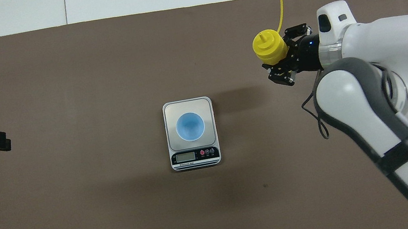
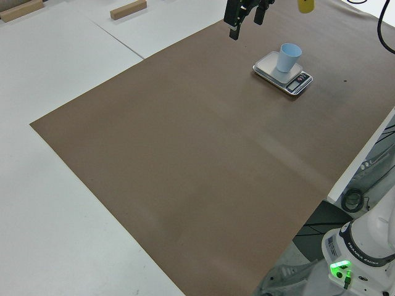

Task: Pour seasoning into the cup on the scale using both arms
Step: 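Grasp the yellow bottle with the right gripper and lift it, then carry the bottle over the cup and tilt its nozzle down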

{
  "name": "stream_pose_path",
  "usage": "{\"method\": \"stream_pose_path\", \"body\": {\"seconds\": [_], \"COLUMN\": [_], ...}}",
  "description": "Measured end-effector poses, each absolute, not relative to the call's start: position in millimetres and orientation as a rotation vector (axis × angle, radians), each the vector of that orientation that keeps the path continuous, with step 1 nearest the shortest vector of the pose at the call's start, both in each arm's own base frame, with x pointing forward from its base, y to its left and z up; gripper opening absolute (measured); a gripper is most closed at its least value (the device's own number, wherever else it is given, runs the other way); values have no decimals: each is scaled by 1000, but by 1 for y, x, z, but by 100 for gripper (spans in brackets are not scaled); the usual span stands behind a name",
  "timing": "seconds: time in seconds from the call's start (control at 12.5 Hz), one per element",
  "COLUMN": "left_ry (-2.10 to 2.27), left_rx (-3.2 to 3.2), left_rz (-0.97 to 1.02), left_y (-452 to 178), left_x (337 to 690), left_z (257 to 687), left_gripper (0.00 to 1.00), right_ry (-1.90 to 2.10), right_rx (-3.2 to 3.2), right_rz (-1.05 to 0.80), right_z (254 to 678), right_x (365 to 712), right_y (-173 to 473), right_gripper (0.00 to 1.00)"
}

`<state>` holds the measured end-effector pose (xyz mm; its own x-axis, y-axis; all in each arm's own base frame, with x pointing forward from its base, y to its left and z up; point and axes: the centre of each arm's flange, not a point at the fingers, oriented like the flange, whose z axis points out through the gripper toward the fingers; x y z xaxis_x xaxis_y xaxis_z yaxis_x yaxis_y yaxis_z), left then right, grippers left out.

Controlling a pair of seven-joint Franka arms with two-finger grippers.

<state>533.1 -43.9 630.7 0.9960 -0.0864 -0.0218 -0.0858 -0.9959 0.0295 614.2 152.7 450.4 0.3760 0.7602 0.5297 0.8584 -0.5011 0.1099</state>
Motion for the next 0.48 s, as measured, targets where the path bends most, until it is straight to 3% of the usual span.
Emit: {"method": "stream_pose_path", "body": {"seconds": [0.48], "left_ry": [-134], "left_rx": [3110], "left_rz": [-36], "left_y": [-44], "left_x": [533], "left_z": [631], "left_gripper": [100], "right_ry": [-2026], "right_rx": [-2560], "right_rz": [-690], "right_z": [447], "right_x": [593], "right_y": [237], "right_gripper": [52]}}
